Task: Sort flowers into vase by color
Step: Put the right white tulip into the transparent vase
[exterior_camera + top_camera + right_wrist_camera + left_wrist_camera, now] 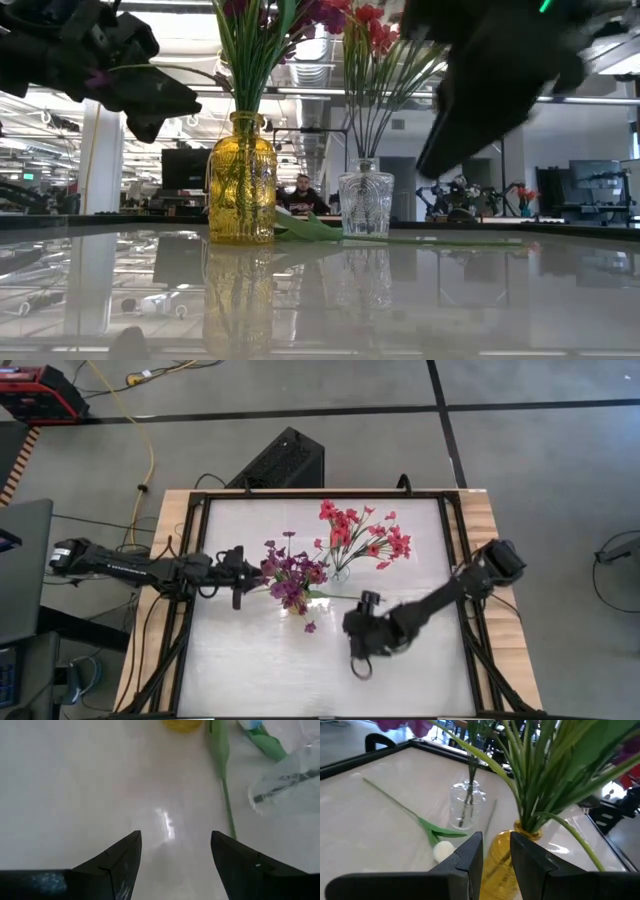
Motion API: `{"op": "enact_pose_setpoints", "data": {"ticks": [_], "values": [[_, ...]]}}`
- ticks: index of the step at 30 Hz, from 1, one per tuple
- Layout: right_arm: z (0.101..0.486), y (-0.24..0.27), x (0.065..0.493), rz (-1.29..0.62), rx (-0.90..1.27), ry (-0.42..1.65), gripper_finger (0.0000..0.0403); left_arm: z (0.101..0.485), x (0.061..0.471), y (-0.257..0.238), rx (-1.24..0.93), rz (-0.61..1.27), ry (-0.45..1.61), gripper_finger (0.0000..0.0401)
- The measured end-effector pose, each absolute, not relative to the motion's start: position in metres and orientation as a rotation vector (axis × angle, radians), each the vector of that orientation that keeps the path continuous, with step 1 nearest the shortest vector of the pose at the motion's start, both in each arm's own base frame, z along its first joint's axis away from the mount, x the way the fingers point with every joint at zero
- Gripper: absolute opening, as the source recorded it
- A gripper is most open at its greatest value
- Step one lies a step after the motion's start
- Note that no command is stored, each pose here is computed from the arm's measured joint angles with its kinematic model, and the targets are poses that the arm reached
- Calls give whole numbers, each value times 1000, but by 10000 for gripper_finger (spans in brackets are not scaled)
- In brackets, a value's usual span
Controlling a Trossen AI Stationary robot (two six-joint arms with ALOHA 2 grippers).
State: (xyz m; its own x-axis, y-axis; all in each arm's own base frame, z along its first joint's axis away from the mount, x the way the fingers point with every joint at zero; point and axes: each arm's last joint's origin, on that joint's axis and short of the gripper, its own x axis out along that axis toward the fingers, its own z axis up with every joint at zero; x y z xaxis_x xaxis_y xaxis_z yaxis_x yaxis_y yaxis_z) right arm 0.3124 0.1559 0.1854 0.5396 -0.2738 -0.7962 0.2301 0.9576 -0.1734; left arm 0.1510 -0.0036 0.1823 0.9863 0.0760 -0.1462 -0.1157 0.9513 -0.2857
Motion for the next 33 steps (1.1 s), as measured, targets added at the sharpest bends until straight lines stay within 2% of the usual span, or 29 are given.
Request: {"op": "enact_pose_setpoints", "data": {"ticks": [11, 22, 27, 33], "values": [[143, 60, 331, -247, 0, 903, 265, 182, 150, -9, -257, 160, 129, 87], [121, 36, 321, -225, 65, 839, 256, 182, 150, -8, -219, 165, 136, 87], [113, 43, 316, -210, 62, 833, 218, 181, 150, -8, -218, 166, 142, 87], [109, 57, 314, -192, 68, 839, 123, 181, 150, -8, -218, 166, 142, 87]]}}
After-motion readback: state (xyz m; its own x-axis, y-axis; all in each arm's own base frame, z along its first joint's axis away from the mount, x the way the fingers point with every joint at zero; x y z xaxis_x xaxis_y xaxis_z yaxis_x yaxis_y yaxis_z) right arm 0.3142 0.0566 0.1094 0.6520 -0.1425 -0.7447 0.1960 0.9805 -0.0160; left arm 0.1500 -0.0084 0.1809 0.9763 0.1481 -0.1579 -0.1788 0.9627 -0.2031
